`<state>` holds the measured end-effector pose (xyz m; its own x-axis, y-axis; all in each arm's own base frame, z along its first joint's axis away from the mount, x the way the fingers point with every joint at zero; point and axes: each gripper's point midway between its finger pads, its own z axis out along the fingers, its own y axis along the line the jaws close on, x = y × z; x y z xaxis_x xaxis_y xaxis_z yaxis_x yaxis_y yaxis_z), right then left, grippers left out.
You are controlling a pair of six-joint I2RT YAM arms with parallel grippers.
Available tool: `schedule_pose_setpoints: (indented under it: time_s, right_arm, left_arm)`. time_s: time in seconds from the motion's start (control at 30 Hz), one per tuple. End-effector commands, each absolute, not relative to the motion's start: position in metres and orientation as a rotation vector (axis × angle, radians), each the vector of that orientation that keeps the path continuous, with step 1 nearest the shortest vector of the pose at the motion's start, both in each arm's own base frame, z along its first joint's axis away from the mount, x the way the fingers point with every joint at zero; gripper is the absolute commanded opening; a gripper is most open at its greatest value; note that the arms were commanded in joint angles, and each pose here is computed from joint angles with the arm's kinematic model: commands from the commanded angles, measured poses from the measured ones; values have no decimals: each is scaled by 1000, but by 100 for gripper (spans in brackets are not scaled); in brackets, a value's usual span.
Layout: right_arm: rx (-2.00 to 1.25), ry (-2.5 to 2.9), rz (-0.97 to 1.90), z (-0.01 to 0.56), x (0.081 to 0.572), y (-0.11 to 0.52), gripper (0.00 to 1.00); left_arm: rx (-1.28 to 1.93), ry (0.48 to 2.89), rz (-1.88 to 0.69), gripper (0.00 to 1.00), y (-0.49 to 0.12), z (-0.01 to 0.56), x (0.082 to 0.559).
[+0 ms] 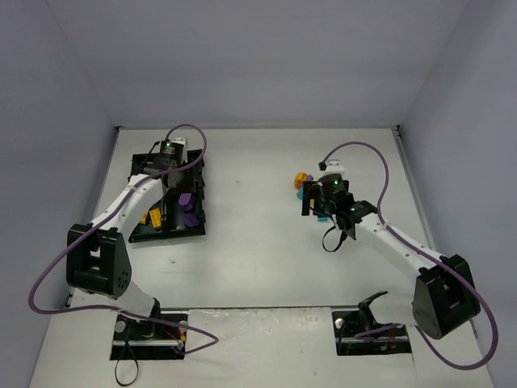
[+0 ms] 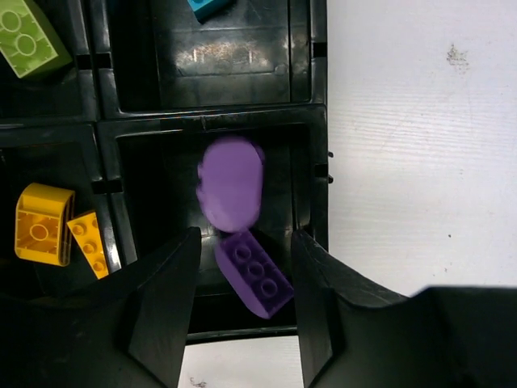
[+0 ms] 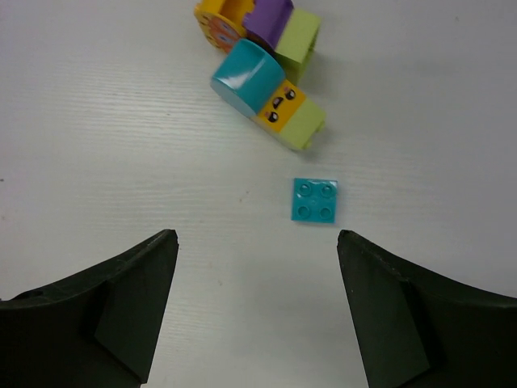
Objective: Sort the legos into containers by color
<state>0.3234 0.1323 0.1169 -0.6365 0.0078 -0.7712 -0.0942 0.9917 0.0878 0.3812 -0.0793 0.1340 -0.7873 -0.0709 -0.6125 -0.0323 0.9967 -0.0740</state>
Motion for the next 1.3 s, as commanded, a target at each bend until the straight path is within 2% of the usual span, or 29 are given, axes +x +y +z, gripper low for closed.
schedule_pose_setpoints:
  time_s: [0.0, 0.13, 0.37, 0.67, 0.8, 0.87, 0.9, 0.97, 1.0, 1.03, 1.13, 1.27]
  right_arm:
    - [95, 2296, 69, 103, 325, 109, 76]
    - [147, 2349, 27, 86, 326, 96, 76]
    - [216, 2452, -14, 51, 329, 83, 74]
    - [177, 2522, 0, 33, 348, 92, 67]
    - [153, 2557, 32, 24, 348, 98, 56]
    - [146, 2571, 53, 22, 346, 101, 44]
    - [139, 2575, 60, 21, 345, 102, 31]
    - [93, 2565, 96, 26, 345, 106, 19]
    - [44, 2559, 126, 28, 343, 113, 5]
    - [-11, 2521, 197, 42, 345, 125, 0]
    - [-259, 2366, 244, 80, 345, 158, 0]
    - [-544, 2107, 284, 134, 332, 203, 0]
  left_arm:
    - [-102, 2371, -43, 43, -72, 166, 398]
    - [-114, 2380, -47, 47, -70, 166, 397]
    - [-110, 2310, -221, 66, -91, 205, 383]
    - [-61, 2254, -384, 68, -111, 240, 350]
    - [-43, 2251, -416, 68, -114, 245, 340]
    - [-37, 2248, -433, 68, -116, 249, 336]
    - [-34, 2245, -443, 68, -117, 251, 335]
    - [-22, 2232, -477, 68, -121, 256, 332]
    - [-15, 2224, -494, 68, -123, 260, 331]
    - [-9, 2220, -511, 68, -126, 263, 331]
    - [17, 2189, -587, 68, -139, 279, 329]
    - [82, 2143, -791, 75, -173, 303, 322]
